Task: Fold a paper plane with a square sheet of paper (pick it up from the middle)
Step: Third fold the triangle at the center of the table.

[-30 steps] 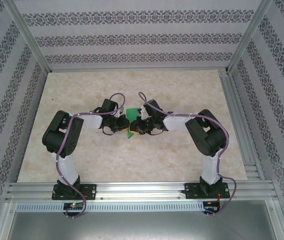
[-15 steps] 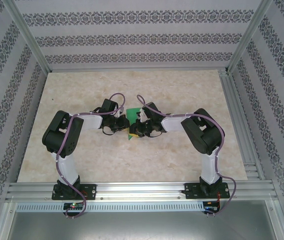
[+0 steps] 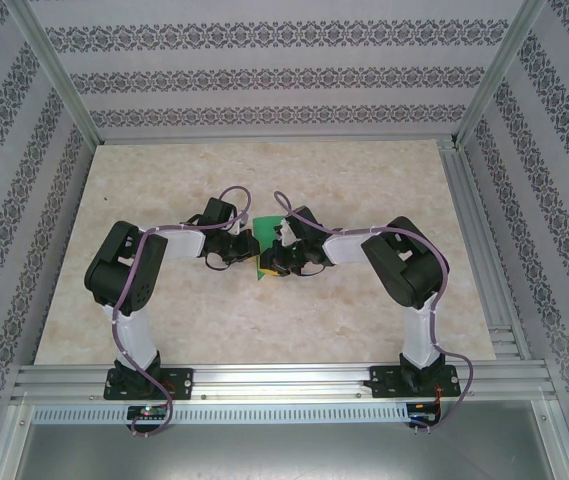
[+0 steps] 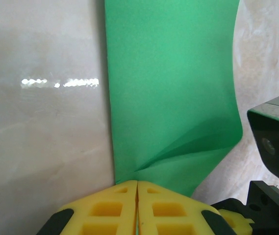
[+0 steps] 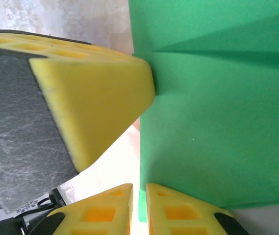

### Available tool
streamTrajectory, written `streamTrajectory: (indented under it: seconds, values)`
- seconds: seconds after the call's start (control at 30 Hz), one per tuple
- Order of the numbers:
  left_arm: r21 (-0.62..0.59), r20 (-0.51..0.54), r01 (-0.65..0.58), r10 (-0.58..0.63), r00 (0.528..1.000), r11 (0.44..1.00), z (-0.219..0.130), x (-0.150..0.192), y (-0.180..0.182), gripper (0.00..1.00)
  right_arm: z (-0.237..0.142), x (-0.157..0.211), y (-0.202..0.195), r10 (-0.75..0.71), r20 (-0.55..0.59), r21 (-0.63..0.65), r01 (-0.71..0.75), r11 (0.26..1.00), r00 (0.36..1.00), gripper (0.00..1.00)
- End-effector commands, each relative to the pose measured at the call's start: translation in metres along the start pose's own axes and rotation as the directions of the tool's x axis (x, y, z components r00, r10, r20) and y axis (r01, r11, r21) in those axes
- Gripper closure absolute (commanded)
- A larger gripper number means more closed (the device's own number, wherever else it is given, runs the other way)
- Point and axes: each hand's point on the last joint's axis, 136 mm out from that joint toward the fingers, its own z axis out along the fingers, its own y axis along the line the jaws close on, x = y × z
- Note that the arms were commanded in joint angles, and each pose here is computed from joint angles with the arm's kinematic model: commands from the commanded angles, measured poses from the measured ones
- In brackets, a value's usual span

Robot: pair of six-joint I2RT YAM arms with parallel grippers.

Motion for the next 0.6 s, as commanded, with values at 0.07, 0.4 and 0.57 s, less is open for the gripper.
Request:
streamTrajectory:
  seconds: [0.07, 0.4, 0.57]
  values:
    - [-0.047, -0.030, 0.021, -0.023, 0.999, 0.999, 0.007, 0.006, 0.017, 0.90, 0.006, 0.005, -0.019, 0.024, -0.014, 0.059, -0.023, 0.998, 1.000, 0.84]
    - [-0.049, -0.028, 0.024, -0.026, 0.999, 0.999, 0.007, 0.006, 0.018, 0.90, -0.009, 0.004, 0.024, -0.082, 0.014, -0.035, 0.082, 0.996, 0.997, 0.85]
    - [-0.048, -0.027, 0.023, -0.025, 0.999, 0.999, 0.008, 0.005, 0.018, 0.90, -0.001, 0.012, 0.021, -0.074, -0.013, -0.029, 0.073, 0.997, 0.997, 0.85]
